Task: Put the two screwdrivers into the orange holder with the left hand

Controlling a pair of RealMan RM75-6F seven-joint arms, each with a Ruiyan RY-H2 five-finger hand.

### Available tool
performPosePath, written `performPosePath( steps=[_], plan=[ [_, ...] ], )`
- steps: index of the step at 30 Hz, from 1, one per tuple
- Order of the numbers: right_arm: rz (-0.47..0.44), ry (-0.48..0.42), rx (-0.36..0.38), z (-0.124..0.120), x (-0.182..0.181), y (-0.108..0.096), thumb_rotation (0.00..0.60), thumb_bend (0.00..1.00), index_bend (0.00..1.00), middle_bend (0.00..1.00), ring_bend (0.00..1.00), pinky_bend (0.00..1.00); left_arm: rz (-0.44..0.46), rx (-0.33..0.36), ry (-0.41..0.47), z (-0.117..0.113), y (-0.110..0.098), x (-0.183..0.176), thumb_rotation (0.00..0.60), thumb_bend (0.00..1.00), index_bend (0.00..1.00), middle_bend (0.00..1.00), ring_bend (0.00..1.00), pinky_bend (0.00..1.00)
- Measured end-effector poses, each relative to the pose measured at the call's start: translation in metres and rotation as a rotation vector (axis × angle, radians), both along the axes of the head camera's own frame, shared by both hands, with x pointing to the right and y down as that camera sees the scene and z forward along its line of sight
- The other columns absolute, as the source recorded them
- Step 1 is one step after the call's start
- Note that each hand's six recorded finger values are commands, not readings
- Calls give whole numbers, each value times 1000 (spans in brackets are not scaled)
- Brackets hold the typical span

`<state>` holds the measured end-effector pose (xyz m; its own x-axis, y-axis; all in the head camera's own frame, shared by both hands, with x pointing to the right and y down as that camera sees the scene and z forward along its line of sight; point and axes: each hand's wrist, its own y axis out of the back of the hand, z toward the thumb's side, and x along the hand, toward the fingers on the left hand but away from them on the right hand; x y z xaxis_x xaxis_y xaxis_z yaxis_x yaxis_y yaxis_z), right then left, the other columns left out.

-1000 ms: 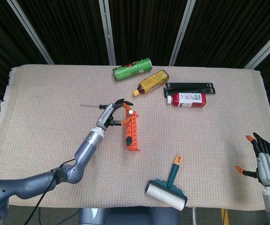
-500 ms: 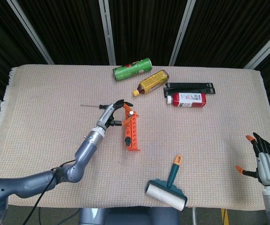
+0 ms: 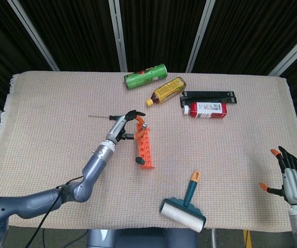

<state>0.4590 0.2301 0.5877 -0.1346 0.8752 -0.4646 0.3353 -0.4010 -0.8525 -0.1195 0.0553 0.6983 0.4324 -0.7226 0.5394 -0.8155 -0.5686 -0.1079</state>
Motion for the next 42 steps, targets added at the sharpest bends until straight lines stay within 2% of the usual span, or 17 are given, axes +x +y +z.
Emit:
performPosePath(
  steps=[6,16,22,25,28,34,42],
  plan=[
    [1,-1,0,0,0,0,600,0,105,0,0,0,14,14,-2,-3,1,0,489,527,419,141,0,0],
    [1,-1,1,-1,1,0,600,0,105,0,0,0,15,23,17,-8,7,-6,483,524,402,136,0,0],
    [2,-1,5,-2,1,0,600,0,105,0,0,0,-19,38,76,-26,4,-17,483,526,402,151,0,0],
    [2,0,5,-2,1,1,600,0,105,0,0,0,-31,85,72,-38,1,-33,485,528,402,155,0,0],
    [2,1,4,-2,1,1,600,0,105,0,0,0,-34,154,22,-50,0,-56,483,529,402,165,0,0],
    [-5,8,-2,-1,0,1,600,0,106,0,0,0,-22,287,-165,-67,8,-110,485,528,412,158,0,0],
    [-49,51,-27,1,-4,0,600,0,107,0,0,0,73,350,-556,-80,46,-196,487,525,433,166,0,0]
  ],
)
